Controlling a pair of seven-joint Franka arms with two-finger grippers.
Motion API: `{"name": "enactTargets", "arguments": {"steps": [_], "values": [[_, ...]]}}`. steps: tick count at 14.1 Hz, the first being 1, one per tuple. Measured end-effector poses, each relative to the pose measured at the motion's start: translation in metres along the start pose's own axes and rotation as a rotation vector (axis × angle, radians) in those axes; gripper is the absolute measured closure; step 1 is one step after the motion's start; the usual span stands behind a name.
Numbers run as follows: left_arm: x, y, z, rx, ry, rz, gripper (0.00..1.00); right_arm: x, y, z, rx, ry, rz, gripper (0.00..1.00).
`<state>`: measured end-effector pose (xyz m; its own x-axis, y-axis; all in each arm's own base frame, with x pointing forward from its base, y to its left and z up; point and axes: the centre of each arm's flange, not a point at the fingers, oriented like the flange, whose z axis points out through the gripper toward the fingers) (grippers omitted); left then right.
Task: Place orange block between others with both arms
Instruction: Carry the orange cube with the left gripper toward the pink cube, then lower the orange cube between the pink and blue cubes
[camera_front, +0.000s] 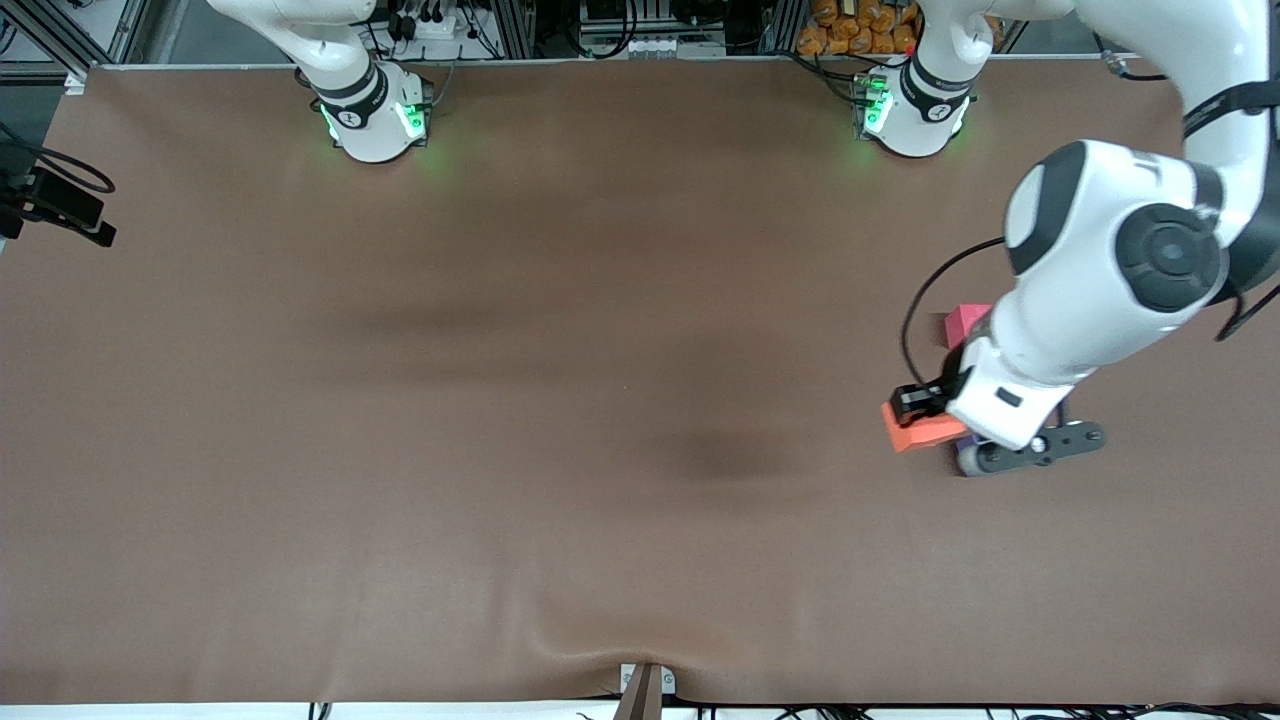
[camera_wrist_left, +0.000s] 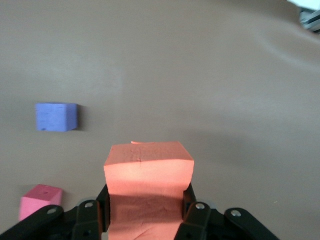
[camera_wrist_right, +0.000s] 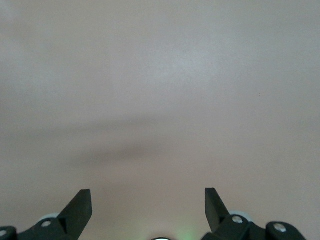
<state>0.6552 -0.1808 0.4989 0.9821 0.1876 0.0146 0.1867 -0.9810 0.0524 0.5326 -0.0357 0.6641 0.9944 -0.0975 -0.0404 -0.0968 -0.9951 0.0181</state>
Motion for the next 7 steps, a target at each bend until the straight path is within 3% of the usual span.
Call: {"name": "enactTargets", "arguments": {"steps": [7], "values": [[-0.016, -0.07, 0.027, 0.045, -0.082, 0.006, 0.45, 0.0, -0.001, 0.002, 0.015, -0.008, -0.001, 0.0]]}}
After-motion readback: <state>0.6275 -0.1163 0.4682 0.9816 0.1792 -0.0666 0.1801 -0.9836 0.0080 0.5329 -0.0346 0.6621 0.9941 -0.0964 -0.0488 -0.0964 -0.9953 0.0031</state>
